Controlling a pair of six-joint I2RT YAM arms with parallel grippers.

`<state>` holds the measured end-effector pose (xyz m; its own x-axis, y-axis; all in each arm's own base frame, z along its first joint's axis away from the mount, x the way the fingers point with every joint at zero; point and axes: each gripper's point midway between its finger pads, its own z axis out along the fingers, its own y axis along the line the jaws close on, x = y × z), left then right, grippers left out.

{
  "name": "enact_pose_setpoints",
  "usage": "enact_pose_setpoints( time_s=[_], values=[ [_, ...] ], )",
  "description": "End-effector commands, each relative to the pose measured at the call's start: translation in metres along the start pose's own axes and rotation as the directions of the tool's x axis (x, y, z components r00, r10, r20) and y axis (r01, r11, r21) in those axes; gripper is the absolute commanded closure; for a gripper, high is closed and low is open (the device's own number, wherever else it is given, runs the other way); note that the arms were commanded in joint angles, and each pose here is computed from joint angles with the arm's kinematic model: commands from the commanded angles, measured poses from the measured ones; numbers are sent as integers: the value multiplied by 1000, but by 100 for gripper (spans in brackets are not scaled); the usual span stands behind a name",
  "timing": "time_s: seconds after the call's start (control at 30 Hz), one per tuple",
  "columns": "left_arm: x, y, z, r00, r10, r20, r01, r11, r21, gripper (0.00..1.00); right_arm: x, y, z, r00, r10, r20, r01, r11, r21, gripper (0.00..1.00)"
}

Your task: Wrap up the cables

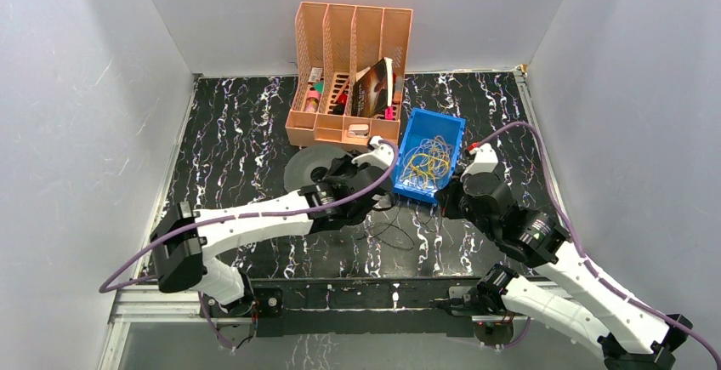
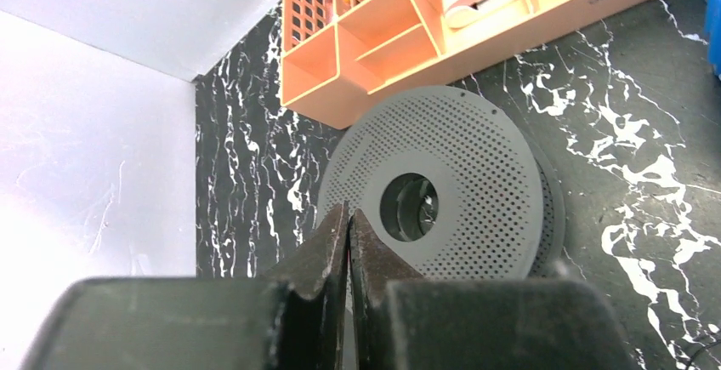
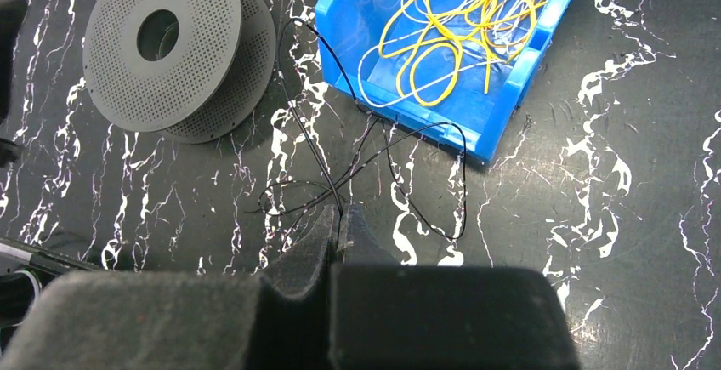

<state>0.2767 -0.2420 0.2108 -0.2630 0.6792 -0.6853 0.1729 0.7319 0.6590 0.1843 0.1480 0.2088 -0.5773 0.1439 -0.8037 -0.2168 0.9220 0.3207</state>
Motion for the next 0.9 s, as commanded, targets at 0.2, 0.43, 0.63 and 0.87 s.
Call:
enact_pose_setpoints(
  time_s=[0.2,0.43,0.63,0.87],
  values=[
    [4,40,-12,994,-101,29,102,995,-12,79,-20,16,0,999,19,48,-16,999,-49,100],
    [19,8,-2,999,-37,-36,39,998,58,37,-20,19,4,999,14,39,-11,998,-55,100],
    [39,-31,11,990,38,-139,-21,993,118,22,-16,18,4,999,14,33,-12,998,-54,100],
    [64,-60,31,965,114,-235,-86,988,126,12,-16,13,1,999,15,42,-13,999,-43,100]
  ],
)
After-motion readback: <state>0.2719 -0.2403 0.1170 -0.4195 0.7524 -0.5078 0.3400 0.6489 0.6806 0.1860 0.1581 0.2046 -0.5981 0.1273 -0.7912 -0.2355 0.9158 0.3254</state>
